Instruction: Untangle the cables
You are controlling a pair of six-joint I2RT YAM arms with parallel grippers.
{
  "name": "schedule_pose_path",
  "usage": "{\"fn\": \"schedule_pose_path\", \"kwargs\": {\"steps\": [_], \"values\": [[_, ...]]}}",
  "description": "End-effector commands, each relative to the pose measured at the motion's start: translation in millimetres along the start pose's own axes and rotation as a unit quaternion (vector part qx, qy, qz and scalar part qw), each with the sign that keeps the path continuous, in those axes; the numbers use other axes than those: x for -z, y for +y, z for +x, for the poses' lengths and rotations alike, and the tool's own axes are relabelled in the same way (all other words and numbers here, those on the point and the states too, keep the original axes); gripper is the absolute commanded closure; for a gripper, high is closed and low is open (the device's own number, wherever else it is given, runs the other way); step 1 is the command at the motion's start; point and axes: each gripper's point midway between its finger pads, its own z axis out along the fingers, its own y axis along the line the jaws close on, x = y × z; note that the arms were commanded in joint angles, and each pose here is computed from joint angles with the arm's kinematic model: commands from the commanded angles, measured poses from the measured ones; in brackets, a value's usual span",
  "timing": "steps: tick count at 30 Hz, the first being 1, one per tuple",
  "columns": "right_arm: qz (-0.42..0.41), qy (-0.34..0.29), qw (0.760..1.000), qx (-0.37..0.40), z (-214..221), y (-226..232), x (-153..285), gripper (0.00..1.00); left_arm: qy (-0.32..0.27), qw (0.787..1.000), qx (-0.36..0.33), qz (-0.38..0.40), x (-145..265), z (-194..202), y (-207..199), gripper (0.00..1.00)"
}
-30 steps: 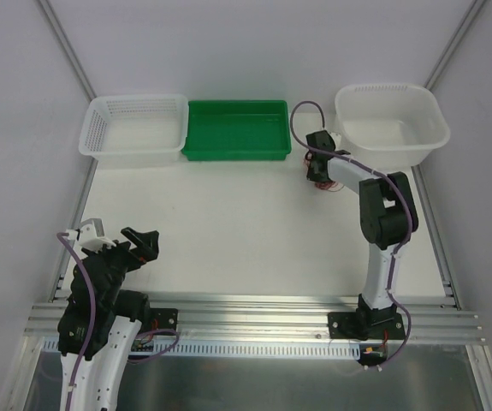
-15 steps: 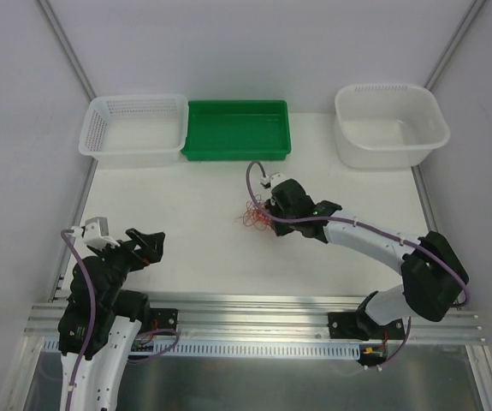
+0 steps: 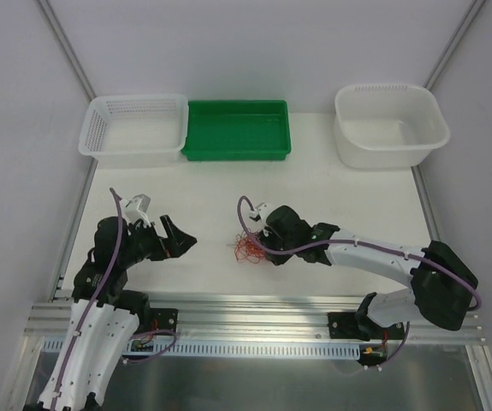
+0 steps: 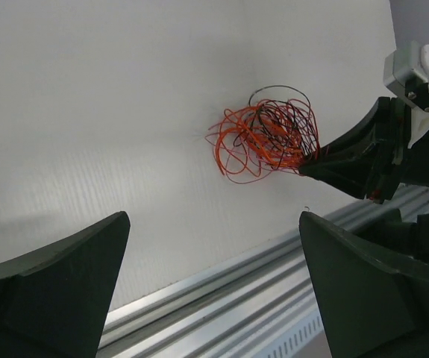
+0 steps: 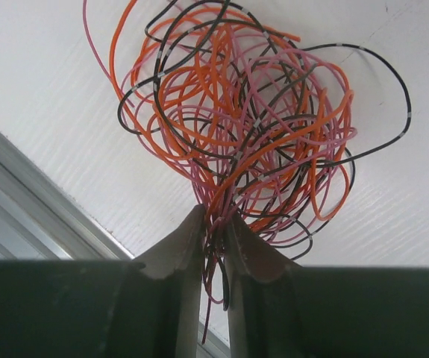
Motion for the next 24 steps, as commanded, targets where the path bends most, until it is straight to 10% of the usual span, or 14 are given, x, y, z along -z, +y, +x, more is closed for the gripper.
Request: {"fn": "schedule_pose_path", "kwargs": {"steps": [1, 7, 16, 24], "values": [[-0.012, -0.049, 0.999, 0.005, -17, 7, 17, 0.81, 0.06, 0.995, 0.04, 0.075, -14, 10, -25, 0.01], [-0.015, -0.056, 0.998, 0.001, -9, 5, 25, 0.78, 0.108, 0.99, 0.04, 0.084, -35, 30, -42, 0.01], [0.025, -0.077, 0.996, -0.024, -1, -11, 33, 0.34, 0.133, 0.991, -0.003, 0.029, -84, 66, -62, 0.01], [0.055, -0.137, 0.987, -0.059, -7, -24, 71, 0.22, 0.143, 0.987, 0.0, -0.076, -111, 93, -37, 0.03]]}}
